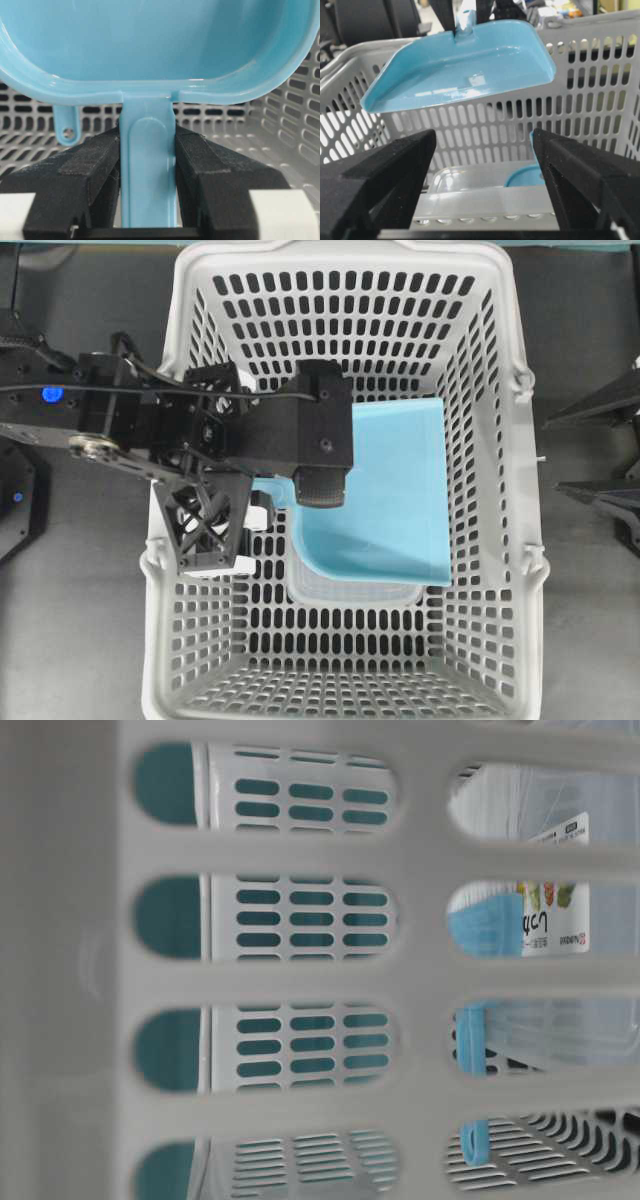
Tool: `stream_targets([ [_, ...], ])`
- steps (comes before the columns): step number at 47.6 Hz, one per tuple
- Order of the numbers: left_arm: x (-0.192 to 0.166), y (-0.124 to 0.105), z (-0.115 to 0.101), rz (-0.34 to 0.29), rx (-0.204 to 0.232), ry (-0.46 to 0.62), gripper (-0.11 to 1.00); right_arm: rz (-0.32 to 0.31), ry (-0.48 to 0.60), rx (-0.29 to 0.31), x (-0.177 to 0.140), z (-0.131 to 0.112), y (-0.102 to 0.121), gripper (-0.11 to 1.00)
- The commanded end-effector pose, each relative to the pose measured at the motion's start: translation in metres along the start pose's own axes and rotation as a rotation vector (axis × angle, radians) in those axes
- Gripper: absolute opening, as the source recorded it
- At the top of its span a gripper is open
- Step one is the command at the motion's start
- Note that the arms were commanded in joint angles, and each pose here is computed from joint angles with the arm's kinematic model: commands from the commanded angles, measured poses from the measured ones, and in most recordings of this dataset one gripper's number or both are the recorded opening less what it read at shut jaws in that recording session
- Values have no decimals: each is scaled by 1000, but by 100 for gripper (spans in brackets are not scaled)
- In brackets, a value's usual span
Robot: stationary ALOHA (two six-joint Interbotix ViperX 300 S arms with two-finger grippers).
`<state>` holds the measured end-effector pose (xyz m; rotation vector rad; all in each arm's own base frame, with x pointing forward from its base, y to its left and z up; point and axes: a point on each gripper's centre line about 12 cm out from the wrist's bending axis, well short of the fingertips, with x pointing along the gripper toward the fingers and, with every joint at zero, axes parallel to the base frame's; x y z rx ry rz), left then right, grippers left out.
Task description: Pick up the dustpan from the shopping basket with the left arm.
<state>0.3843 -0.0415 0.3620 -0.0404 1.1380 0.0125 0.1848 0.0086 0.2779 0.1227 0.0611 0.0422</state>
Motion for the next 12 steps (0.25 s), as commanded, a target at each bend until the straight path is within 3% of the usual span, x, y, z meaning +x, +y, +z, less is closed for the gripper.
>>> stream_targets([
  [1, -9, 0, 3, -2, 1, -29, 28, 0, -3, 5, 2, 2, 0, 75],
  [12, -8, -1, 2, -3, 6, -25, 28, 0, -2, 5, 2, 1, 0, 75],
])
